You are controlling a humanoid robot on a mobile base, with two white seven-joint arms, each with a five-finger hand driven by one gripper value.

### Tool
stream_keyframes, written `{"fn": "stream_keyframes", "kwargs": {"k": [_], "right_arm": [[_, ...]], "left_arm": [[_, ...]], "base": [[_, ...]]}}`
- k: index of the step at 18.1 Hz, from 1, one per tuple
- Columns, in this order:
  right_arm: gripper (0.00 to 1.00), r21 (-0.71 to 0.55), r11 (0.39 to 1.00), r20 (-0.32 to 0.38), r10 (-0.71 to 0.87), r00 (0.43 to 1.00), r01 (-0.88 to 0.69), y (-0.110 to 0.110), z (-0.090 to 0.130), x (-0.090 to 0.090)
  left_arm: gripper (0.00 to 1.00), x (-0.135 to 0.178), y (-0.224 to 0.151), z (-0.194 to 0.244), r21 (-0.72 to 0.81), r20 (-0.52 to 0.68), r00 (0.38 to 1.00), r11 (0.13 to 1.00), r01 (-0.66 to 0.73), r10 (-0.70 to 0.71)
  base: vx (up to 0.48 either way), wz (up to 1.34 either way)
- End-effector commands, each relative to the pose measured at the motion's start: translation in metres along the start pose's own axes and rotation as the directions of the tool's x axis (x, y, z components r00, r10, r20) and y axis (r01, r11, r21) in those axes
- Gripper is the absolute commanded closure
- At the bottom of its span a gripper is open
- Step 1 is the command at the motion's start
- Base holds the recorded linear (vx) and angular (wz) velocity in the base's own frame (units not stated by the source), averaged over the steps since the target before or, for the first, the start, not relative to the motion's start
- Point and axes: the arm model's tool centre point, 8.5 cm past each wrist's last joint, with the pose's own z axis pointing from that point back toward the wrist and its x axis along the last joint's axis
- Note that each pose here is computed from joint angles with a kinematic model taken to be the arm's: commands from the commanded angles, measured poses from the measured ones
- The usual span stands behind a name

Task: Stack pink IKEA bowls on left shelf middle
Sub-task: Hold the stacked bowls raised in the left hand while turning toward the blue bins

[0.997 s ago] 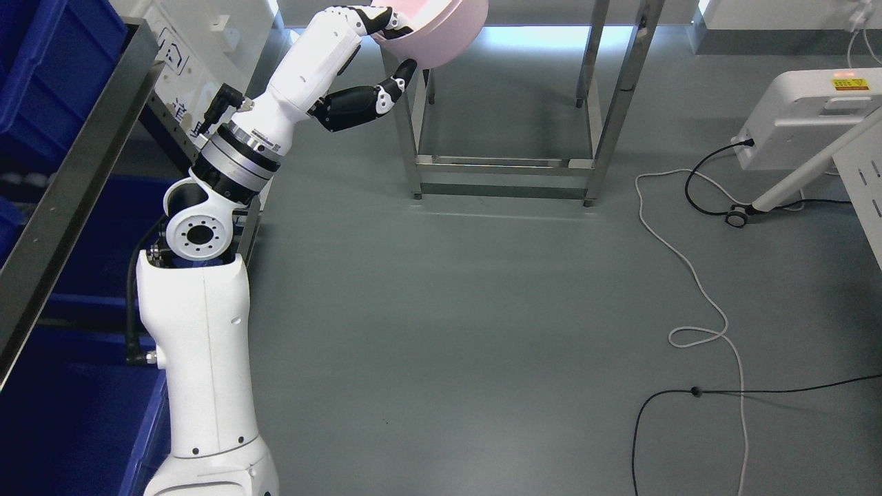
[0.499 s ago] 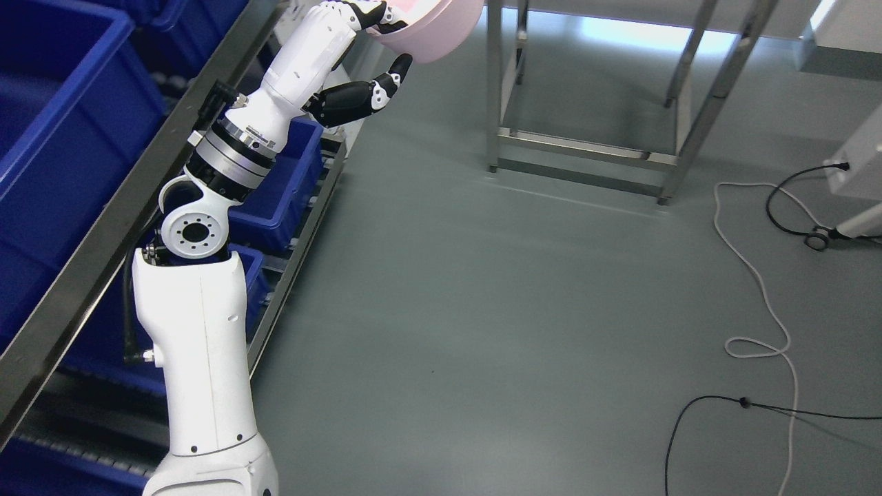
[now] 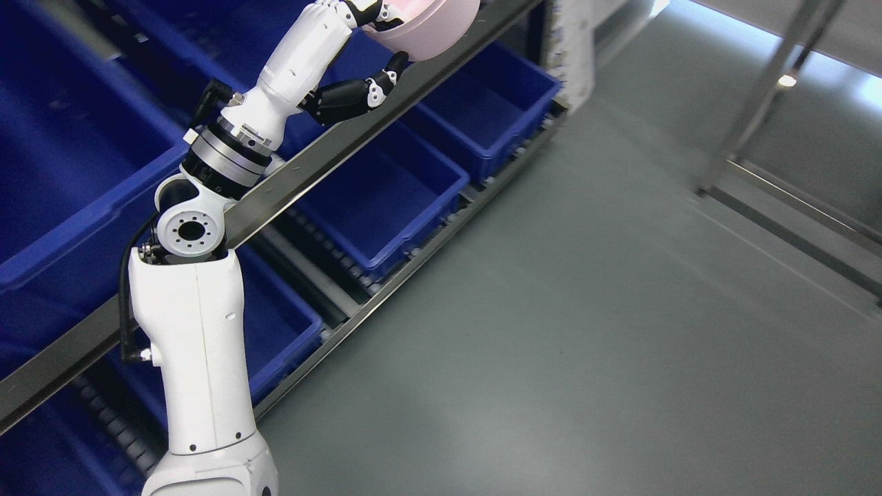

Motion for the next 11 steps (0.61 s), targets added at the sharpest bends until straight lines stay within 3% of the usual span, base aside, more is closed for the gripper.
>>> {"fn": "stream_keyframes", "kwargs": {"k": [1,6,11], "right_arm": [[0.00,-0.017,1.000,0.017,-0.001,1.000,0.002,-0.011,-0.001,0.006],[0.00,-0.017,1.000,0.017,-0.001,1.000,0.002,-0.011,-0.001,0.006],[0.00,-0.017,1.000,0.017,-0.001,1.000,0.002,-0.011,-0.001,0.006]], "left_arm": [[0.91,-0.004,0.009,0.004,0.004,-0.010,1.000,1.000,0.020,-0.020],[0.91,-0.001,0.019,-0.004,0.018,0.006,0.999,0.999,0.036,-0.036],[0.91,0.014,0.068,-0.044,0.067,0.028,0.997,0.995,0.071,-0.073]], "base": [[-0.086,1.19],[-0.010,1.02],[0.090,0.67]]}}
